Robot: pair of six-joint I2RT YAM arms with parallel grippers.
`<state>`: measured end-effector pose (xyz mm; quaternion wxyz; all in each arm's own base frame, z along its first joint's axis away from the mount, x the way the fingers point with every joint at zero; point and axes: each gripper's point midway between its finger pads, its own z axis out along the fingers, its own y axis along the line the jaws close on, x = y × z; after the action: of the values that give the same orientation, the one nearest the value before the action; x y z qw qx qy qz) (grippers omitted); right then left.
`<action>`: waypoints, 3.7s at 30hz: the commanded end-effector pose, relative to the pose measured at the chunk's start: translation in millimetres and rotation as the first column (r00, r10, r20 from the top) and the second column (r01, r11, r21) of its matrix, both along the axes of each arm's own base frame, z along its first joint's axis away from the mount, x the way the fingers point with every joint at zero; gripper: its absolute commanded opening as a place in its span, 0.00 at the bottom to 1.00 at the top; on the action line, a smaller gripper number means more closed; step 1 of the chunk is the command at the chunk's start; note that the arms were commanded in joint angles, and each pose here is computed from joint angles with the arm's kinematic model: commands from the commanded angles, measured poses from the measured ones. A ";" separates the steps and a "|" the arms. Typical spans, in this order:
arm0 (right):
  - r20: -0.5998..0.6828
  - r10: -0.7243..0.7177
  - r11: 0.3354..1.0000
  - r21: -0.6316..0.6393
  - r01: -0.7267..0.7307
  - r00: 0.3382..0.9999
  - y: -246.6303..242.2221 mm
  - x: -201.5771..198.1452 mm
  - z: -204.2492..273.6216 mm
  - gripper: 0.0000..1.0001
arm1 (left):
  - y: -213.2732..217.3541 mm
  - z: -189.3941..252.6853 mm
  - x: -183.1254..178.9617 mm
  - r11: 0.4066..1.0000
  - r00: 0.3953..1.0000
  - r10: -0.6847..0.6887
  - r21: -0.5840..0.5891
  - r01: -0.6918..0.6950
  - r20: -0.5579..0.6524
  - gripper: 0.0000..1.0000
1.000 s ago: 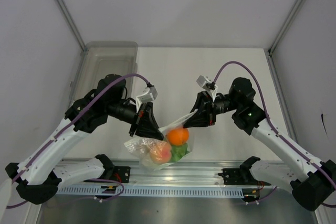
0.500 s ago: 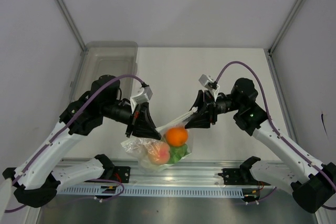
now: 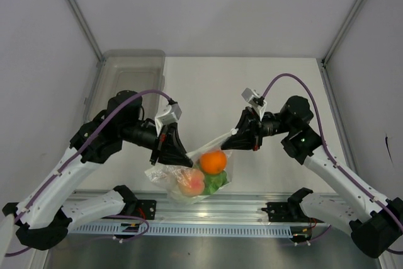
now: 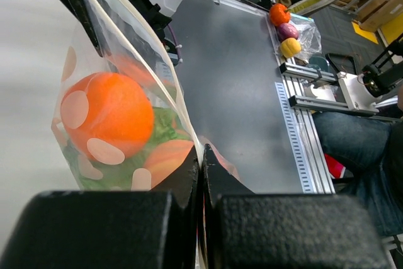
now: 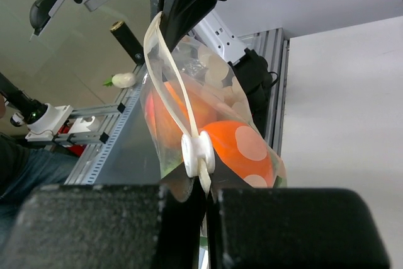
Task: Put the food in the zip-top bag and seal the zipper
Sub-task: Zip the zipper food storage bag at the center of the board.
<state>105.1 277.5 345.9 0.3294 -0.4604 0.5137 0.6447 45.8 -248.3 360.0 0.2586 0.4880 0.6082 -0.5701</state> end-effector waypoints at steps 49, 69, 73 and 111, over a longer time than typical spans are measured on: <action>-0.113 -0.256 0.959 -0.154 0.238 0.960 12.0 36.1 -63.3 0.00 | -58.2 -31.0 119.2 0.925 0.925 0.379 0.033 -0.378 -0.022 0.68; -0.124 -0.273 0.955 -0.157 0.253 0.954 13.6 36.7 -56.6 0.00 | -82.5 -25.1 111.3 0.927 0.923 0.373 0.012 -0.376 0.093 0.45; -0.124 -0.275 0.954 -0.156 0.255 0.954 13.7 36.4 -55.4 0.00 | -83.1 -30.1 114.5 0.921 0.919 0.384 0.029 -0.388 0.091 0.33; -0.094 -0.199 0.971 -0.155 0.183 0.975 11.9 25.5 -52.7 0.24 | -80.7 -48.1 110.5 0.919 0.924 0.375 0.098 -0.381 0.077 0.01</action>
<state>137.9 289.3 267.2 0.3063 -0.3613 0.6566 0.5869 159.3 -327.2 297.2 0.3415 0.3802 0.7306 -0.4529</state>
